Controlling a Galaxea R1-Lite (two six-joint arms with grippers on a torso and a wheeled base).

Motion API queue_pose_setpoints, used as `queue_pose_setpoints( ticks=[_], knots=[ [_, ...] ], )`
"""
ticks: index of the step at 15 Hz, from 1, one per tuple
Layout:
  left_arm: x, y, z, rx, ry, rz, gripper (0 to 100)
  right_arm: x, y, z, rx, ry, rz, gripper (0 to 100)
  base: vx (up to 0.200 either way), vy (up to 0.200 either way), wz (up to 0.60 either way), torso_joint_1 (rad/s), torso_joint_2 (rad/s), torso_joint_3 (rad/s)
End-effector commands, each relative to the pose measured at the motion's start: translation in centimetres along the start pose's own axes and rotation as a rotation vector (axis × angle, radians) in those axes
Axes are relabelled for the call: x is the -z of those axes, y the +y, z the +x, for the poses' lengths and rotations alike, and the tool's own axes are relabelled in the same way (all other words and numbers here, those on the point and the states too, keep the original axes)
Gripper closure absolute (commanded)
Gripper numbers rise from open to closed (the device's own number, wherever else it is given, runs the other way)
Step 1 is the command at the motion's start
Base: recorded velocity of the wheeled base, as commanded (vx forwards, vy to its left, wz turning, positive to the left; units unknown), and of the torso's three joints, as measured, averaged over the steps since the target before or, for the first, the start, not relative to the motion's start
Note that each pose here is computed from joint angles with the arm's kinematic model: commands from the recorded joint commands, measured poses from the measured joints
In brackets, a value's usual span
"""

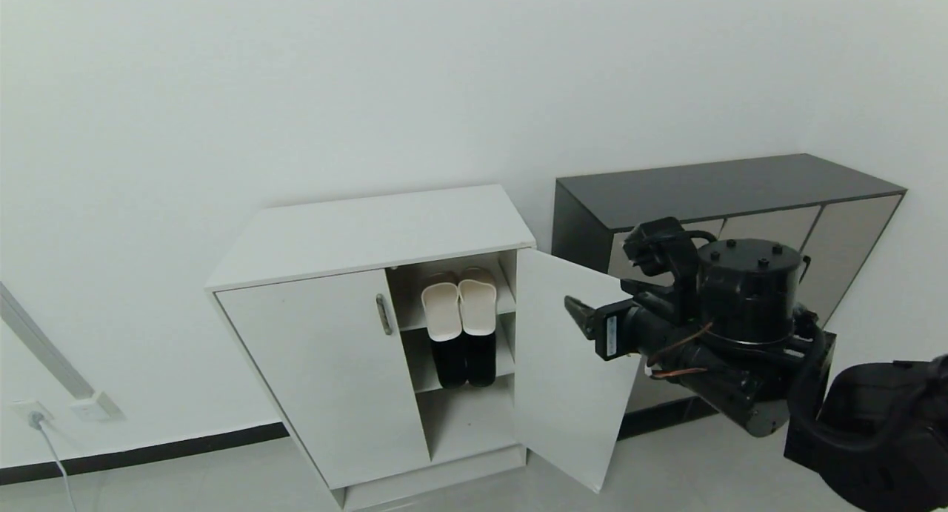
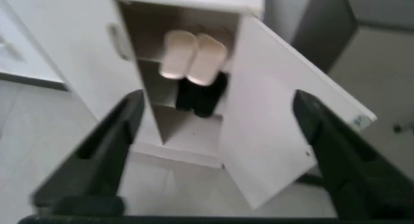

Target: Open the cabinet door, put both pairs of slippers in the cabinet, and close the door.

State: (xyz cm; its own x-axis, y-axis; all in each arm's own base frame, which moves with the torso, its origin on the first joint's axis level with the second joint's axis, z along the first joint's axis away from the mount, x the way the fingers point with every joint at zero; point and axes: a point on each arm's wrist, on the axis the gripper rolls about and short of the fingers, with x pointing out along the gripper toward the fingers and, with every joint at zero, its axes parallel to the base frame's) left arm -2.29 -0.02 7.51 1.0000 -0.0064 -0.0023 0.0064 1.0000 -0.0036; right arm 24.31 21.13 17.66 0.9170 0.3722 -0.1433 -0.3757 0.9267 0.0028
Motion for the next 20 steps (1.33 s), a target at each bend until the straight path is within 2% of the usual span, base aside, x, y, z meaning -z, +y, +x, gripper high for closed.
queue_pose_setpoints(
  ticks=[1,3,6,10,12,15,20],
  knots=[
    [0.0,0.0,0.0,0.000,0.001,-0.001,100,-0.1,-1.6,1.8,0.061,0.001,0.013,100,0.000,0.000,0.00,0.000,0.00,0.000],
    [0.0,0.0,0.0,0.000,0.001,-0.001,100,-1.2,-3.8,3.7,0.135,-0.003,0.024,100,0.000,0.000,0.00,0.000,0.00,0.000],
    [0.0,0.0,0.0,0.000,0.001,-0.001,100,-3.5,-6.9,5.9,0.208,0.044,0.029,100,0.000,0.000,0.00,0.000,0.00,0.000],
    [0.0,0.0,0.0,0.000,0.001,-0.001,100,-4.3,-9.6,8.5,0.211,0.096,0.087,100,0.000,0.000,0.00,0.000,0.00,0.000],
    [0.0,0.0,0.0,0.000,0.001,-0.001,100,-3.1,-10.1,9.6,0.180,0.137,0.129,100,0.000,0.000,0.00,0.000,0.00,0.000],
    [0.0,0.0,0.0,0.000,0.001,-0.001,100,-1.3,-12.0,12.3,0.214,0.163,0.146,100,0.000,0.000,0.00,0.000,0.00,0.000],
    [0.0,0.0,0.0,0.000,0.001,-0.001,100,1.5,-13.7,14.5,0.242,0.218,0.158,100,0.000,0.000,0.00,0.000,0.00,0.000]
  ],
)
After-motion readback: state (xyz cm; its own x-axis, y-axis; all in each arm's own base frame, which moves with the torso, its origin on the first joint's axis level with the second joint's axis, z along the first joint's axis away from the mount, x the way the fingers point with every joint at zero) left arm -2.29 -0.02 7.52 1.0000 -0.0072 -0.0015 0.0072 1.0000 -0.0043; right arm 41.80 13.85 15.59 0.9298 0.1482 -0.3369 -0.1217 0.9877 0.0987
